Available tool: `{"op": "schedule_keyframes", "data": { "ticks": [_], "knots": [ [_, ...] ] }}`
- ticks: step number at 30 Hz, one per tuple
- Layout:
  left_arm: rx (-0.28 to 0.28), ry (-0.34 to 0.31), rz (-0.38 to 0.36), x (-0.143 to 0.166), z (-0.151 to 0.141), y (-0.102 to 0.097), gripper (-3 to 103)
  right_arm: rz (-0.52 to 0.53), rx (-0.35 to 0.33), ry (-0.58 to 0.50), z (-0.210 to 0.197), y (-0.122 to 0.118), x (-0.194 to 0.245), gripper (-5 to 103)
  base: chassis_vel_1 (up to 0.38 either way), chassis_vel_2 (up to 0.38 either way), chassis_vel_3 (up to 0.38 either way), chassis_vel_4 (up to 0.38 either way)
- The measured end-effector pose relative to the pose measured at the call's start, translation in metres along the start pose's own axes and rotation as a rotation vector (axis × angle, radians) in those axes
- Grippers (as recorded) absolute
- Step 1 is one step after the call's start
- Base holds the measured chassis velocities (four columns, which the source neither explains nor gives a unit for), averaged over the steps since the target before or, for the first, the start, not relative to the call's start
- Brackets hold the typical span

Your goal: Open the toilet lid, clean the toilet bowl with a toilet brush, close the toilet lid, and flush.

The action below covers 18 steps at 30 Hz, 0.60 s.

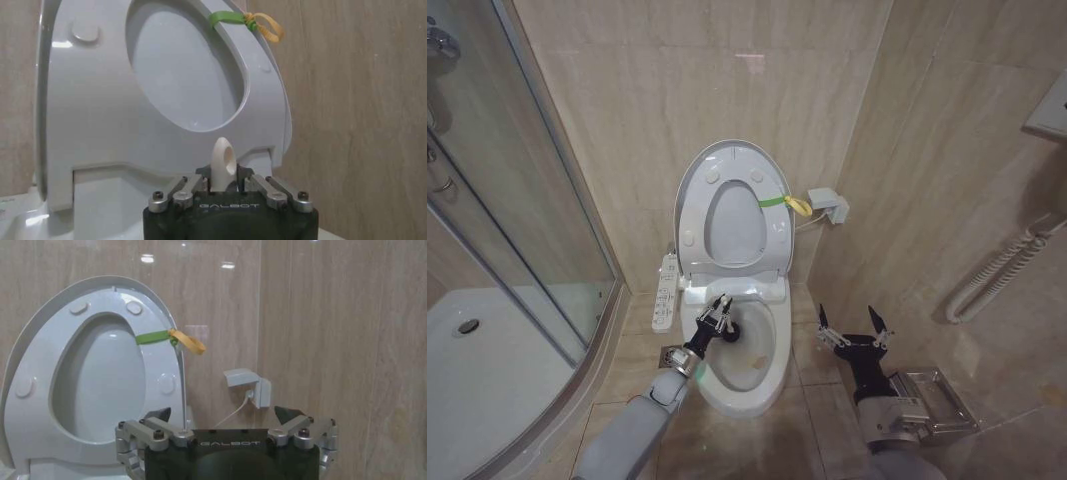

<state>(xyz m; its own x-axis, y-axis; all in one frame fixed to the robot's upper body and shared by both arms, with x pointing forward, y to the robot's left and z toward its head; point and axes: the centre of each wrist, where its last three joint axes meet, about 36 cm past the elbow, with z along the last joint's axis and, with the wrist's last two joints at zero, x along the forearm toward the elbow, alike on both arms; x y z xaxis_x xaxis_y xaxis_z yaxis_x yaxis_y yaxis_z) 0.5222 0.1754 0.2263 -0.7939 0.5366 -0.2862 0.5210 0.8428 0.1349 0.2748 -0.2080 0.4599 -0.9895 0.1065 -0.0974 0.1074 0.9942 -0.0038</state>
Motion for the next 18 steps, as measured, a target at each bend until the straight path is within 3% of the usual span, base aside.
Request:
{"op": "schedule_keyframes", "data": {
  "ticks": [10,16,18],
  "knots": [
    [0.026,-0.01,0.02,-0.012,0.003,-0.021,24,0.0,0.0,0.0,0.0,0.0,0.0,100,0.0,0.0,0.0,0.0],
    [0.022,-0.015,0.024,-0.014,0.002,-0.021,24,0.0,0.0,0.0,0.0,0.0,0.0,100,0.0,0.0,0.0,0.0],
    [0.009,-0.045,0.019,-0.02,-0.007,-0.017,24,0.0,0.0,0.0,0.0,0.0,0.0,100,0.0,0.0,0.0,0.0]
  ]
}}
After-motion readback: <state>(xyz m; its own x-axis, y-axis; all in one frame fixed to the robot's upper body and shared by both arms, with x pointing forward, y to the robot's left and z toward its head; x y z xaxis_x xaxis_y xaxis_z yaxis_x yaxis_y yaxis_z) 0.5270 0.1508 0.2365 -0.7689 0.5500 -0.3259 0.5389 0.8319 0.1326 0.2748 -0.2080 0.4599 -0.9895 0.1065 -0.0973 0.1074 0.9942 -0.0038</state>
